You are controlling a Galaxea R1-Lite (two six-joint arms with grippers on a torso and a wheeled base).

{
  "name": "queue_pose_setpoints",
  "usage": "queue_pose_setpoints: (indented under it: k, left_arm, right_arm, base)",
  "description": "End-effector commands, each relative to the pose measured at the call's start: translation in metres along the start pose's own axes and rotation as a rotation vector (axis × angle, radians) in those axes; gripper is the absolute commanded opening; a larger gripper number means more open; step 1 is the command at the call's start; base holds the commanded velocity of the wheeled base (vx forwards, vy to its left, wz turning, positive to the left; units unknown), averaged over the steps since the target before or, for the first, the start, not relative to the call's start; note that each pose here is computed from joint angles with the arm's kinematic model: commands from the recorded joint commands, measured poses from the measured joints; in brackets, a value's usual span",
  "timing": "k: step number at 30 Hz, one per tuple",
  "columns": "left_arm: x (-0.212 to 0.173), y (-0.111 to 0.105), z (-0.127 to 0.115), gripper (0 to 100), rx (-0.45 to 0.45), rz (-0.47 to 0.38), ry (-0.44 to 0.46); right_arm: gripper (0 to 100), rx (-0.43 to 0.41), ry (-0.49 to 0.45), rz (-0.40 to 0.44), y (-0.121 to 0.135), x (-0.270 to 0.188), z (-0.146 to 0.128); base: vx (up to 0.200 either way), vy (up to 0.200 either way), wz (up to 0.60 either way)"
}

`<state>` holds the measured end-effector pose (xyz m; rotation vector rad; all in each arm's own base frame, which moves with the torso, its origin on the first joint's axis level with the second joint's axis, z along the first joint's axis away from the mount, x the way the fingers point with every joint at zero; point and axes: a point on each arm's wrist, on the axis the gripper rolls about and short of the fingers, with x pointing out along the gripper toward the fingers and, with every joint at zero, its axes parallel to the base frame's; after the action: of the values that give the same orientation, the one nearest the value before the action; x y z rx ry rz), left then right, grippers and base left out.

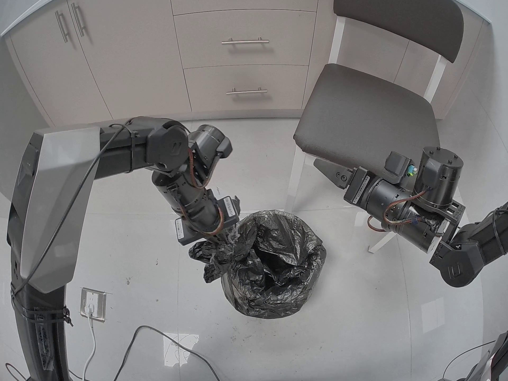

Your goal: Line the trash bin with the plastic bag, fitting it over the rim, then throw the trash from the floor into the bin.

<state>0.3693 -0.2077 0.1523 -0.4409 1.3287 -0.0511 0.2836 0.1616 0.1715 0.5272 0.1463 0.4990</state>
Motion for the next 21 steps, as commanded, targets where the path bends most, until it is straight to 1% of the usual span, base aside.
queue_pose_setpoints:
  k: [1,3,9,11,12,14,17,21]
  left_arm:
    - [-0.002,-0.020,-0.020,0,0.073,-0.027,0.009]
    - [0.000,-0.027,-0.027,0,0.114,-0.047,0.022]
    - [0.013,-0.039,-0.035,0,0.218,-0.081,0.035]
    - [0.014,-0.040,-0.036,0,0.225,-0.082,0.036]
    - [0.025,-0.041,-0.036,0,0.271,-0.077,0.043]
    - [0.032,-0.041,-0.035,0,0.298,-0.075,0.044]
    - [0.044,-0.041,-0.034,0,0.327,-0.071,0.048]
    - [0.053,-0.039,-0.032,0,0.343,-0.063,0.051]
  right_arm:
    - [100,0.000,-0.011,0.008,0.003,-0.003,0.004]
    - [100,-0.001,-0.008,0.007,0.003,-0.004,0.003]
    - [100,-0.001,-0.012,0.013,0.004,-0.005,0.004]
    - [100,-0.001,-0.013,0.011,0.004,-0.005,0.005]
    - [100,-0.001,-0.015,0.014,0.005,-0.006,0.005]
    - [100,-0.001,-0.016,0.015,0.005,-0.006,0.006]
    - [100,-0.001,-0.018,0.015,0.005,-0.006,0.006]
    - [100,-0.001,-0.017,0.014,0.005,-0.006,0.006]
  base:
    - [0.000,0.000,0.00]
    - [0.000,0.000,0.00]
    - [0.000,0.000,0.00]
    - [0.000,0.000,0.00]
    - [0.000,0.000,0.00]
    - [0.000,0.000,0.00]
    - [0.000,0.000,0.00]
    - [0.000,0.000,0.00]
